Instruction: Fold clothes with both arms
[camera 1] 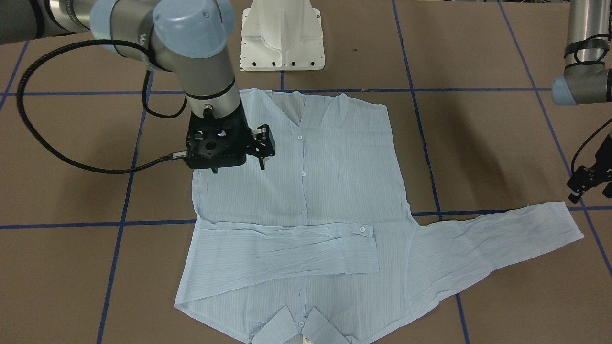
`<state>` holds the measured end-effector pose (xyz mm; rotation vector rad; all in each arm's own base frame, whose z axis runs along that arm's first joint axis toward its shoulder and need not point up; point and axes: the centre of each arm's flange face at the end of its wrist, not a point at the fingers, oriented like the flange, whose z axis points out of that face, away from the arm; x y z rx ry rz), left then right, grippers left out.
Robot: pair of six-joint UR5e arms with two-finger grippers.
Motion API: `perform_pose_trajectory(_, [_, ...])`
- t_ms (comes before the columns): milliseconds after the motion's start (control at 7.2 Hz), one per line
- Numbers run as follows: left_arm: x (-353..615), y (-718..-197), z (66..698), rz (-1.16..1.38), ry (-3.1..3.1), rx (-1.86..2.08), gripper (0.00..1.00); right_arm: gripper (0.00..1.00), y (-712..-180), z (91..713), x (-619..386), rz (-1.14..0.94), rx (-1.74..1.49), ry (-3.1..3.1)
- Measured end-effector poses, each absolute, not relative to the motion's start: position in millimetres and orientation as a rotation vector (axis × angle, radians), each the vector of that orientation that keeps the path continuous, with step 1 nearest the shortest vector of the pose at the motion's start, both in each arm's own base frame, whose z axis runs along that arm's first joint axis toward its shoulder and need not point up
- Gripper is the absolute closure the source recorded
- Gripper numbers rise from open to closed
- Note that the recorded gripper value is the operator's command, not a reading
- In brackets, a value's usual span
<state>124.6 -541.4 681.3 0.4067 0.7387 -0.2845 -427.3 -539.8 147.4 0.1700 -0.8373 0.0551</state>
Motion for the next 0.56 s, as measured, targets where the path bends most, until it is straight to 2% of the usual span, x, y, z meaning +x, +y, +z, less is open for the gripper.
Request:
perform_pose_trajectory(278, [149, -542, 699, -0.332, 0.744, 0.422, 0.08, 0.00, -539, 162, -416, 0.042, 0.169, -0.825])
perform_pose_trajectory(555, [157, -539, 707, -0.343, 0.739, 0.420, 0.22, 0.00, -538, 162, -415, 0.041, 0.173, -0.824])
